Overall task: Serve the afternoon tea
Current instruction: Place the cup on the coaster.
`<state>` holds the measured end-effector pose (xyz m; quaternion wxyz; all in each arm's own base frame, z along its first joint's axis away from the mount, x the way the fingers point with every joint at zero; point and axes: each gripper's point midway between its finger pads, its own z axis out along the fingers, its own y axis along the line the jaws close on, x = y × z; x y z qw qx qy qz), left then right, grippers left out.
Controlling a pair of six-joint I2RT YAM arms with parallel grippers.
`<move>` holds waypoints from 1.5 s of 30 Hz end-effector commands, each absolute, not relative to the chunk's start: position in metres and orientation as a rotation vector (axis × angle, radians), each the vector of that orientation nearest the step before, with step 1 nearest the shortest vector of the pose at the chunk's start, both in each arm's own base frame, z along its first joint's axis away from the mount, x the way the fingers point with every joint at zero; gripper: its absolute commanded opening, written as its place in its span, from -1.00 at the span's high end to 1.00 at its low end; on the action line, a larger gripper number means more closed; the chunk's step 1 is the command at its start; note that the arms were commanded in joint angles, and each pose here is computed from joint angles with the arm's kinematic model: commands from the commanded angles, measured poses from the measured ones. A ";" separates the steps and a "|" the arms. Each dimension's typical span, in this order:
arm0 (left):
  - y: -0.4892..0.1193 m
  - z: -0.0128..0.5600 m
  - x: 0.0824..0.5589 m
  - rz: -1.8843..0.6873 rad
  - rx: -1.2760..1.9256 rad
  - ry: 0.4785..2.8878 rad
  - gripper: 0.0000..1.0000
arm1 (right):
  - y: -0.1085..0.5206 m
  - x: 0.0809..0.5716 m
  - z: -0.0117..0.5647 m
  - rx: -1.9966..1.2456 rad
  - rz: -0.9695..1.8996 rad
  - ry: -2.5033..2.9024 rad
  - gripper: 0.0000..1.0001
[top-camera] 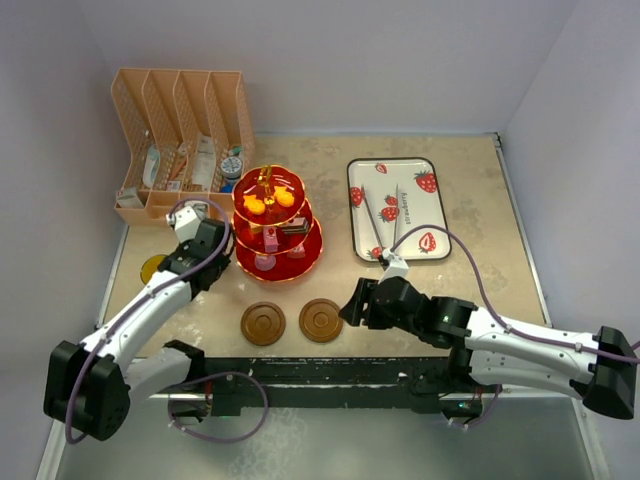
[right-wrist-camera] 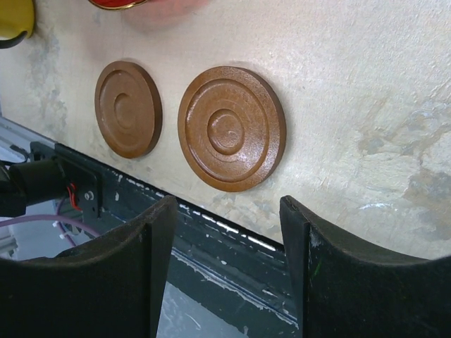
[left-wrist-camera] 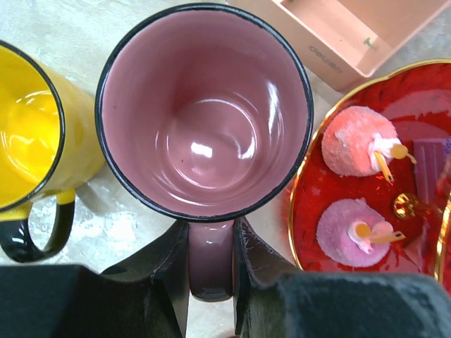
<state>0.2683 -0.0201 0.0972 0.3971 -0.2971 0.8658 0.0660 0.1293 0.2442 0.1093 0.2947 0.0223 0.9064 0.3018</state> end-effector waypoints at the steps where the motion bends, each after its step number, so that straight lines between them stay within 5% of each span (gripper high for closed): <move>1: -0.022 0.128 0.270 0.119 -0.817 2.034 1.00 | 0.256 0.136 0.132 0.093 0.868 2.370 -0.27; 26: -0.087 0.159 0.201 0.054 -0.625 1.912 1.00 | 0.241 0.132 0.124 0.185 0.873 2.365 -0.26; 45: -0.135 0.142 0.158 -0.211 -0.308 2.161 1.00 | 0.241 0.132 0.121 0.173 0.866 2.372 -0.26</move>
